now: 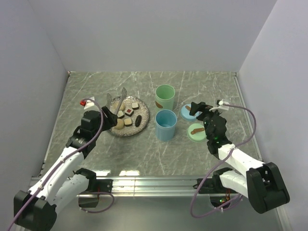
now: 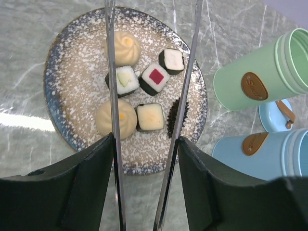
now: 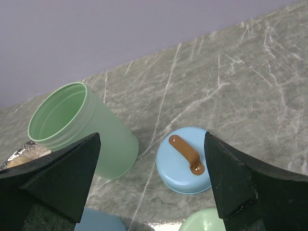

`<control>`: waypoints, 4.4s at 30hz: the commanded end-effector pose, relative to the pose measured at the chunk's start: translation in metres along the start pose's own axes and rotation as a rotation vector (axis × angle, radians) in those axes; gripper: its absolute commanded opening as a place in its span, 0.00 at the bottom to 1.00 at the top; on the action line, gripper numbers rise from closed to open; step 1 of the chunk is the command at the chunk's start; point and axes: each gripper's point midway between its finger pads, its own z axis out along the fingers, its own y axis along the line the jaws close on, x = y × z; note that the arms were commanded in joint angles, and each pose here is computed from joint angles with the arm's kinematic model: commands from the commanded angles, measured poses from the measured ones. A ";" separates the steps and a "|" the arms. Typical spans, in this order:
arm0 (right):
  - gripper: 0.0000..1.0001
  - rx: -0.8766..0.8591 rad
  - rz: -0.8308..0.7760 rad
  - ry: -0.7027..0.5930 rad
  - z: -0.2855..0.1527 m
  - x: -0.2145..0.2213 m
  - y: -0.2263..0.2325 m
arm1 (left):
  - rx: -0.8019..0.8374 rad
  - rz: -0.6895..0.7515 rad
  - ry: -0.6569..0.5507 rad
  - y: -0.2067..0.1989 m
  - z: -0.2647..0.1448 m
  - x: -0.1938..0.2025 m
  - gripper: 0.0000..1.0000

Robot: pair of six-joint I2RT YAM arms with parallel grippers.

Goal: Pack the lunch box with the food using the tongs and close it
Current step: Pick up the food using the clamp, then place the food into the lunch box

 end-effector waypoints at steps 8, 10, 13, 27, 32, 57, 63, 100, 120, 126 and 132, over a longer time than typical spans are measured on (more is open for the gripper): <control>0.95 -0.021 0.026 -0.048 -0.018 -0.012 0.001 | -0.145 -0.043 -0.018 0.026 -0.010 0.018 0.59; 0.95 -0.022 0.026 -0.054 -0.019 -0.014 0.002 | -0.159 -0.040 -0.007 0.028 -0.008 0.023 0.59; 0.95 -0.018 0.024 -0.059 -0.021 -0.015 0.000 | -0.181 -0.024 0.004 0.029 -0.003 0.028 0.59; 0.95 -0.023 0.024 -0.047 -0.018 -0.011 0.001 | -0.151 0.011 0.030 0.015 0.009 0.038 0.58; 0.95 -0.013 0.024 -0.052 -0.018 -0.012 -0.001 | -0.155 0.015 0.037 0.016 0.013 0.041 0.57; 0.95 -0.006 0.021 -0.063 -0.020 -0.014 -0.003 | -0.133 0.041 0.044 0.007 0.029 0.043 0.44; 0.95 -0.010 0.022 -0.064 -0.021 -0.014 -0.002 | -0.128 0.040 0.039 0.005 0.028 0.041 0.26; 0.95 0.019 0.005 -0.033 -0.004 -0.002 -0.005 | 0.086 0.059 -0.139 -0.071 0.017 -0.047 0.11; 0.95 0.035 0.003 -0.013 0.000 0.001 -0.006 | 0.365 0.179 -0.180 -0.196 0.016 -0.076 0.08; 0.95 0.032 0.006 -0.015 -0.002 0.002 -0.007 | 0.438 0.229 -0.174 -0.237 0.019 -0.077 0.09; 0.95 0.020 0.010 -0.031 -0.006 -0.002 -0.005 | 0.437 0.277 -0.123 -0.258 0.035 -0.057 0.08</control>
